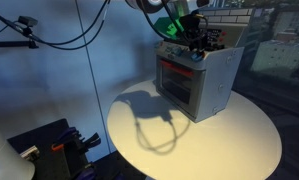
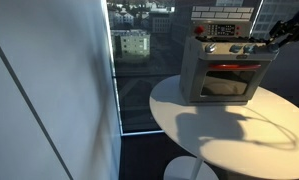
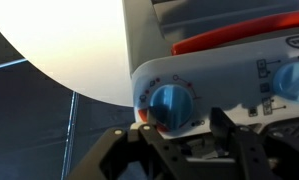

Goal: Turn the far right switch to the right

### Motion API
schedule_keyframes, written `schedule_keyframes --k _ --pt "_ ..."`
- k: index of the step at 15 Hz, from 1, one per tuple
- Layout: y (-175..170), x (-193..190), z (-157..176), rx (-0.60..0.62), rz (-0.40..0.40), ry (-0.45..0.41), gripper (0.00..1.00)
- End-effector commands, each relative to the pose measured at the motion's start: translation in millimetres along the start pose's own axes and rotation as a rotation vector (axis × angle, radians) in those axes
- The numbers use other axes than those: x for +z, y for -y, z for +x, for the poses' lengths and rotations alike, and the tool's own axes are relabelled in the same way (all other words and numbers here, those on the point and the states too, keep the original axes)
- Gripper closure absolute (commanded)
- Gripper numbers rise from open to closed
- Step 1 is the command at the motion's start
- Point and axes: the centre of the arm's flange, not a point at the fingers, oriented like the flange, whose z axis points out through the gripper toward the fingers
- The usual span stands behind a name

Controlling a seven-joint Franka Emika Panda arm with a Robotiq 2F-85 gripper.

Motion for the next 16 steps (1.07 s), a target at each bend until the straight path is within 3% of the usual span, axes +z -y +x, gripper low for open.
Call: schedule_keyframes --k 1,3,7,8,11,12,16 --pt "-3.8 1.2 9.0 0.005 0.006 -0.010 0.56" --pt "-4.6 1.0 8.9 0.009 0.003 -0.011 0.59" --pt "-8.1 -1.3 9.9 0.021 -0.003 -0.014 0.75" --pt "-8.2 -1.4 9.5 0.021 -0.006 -0.014 0.74" --pt "-8.9 -3.2 10.2 0.025 -0.009 -0.016 0.83" --pt "-8.8 -4.5 10.8 0.027 -0.011 -0.019 0.95" --pt "-9.0 -4.5 10.4 0.034 -0.018 -0.019 0.93"
